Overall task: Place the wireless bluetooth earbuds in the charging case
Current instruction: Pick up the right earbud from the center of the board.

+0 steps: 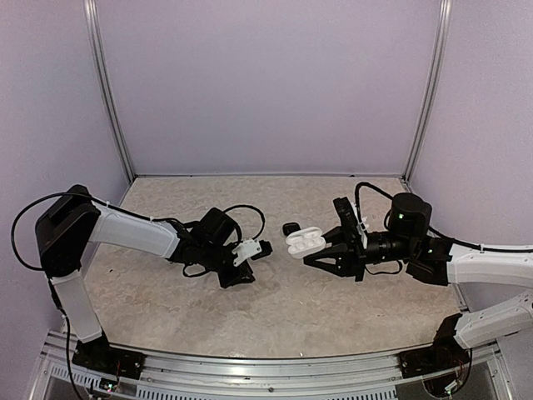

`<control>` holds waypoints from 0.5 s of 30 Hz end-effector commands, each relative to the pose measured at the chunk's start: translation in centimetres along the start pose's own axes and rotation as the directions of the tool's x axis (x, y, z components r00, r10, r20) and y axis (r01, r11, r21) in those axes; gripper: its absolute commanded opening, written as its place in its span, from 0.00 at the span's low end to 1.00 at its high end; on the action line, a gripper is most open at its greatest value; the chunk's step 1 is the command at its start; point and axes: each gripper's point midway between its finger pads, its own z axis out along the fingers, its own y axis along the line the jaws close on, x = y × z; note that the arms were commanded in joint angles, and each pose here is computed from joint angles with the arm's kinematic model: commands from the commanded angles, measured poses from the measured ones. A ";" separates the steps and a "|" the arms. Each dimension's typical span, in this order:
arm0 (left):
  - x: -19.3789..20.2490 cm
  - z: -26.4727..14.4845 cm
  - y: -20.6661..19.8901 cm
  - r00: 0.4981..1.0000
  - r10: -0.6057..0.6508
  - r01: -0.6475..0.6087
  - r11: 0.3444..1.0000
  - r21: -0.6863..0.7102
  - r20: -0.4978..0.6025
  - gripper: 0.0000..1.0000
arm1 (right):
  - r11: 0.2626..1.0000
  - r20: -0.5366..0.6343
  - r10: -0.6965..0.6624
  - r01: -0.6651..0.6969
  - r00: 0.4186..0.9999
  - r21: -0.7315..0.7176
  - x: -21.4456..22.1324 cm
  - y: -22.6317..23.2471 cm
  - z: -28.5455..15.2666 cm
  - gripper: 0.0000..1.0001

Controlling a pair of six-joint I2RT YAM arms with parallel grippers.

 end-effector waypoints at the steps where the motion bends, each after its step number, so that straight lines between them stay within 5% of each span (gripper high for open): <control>1: 1.0 0.2 0.5 0.999 0.005 -0.006 1.000 -0.013 -0.033 0.24 | 1.000 0.003 -0.006 0.006 1.000 0.010 -0.1 -0.2 -0.3 0.03; 15: 2.5 1.0 1.8 0.991 -0.012 0.006 0.999 -0.049 -0.130 0.25 | 1.000 0.001 -0.008 0.008 1.000 0.014 -0.1 -0.5 -0.3 0.03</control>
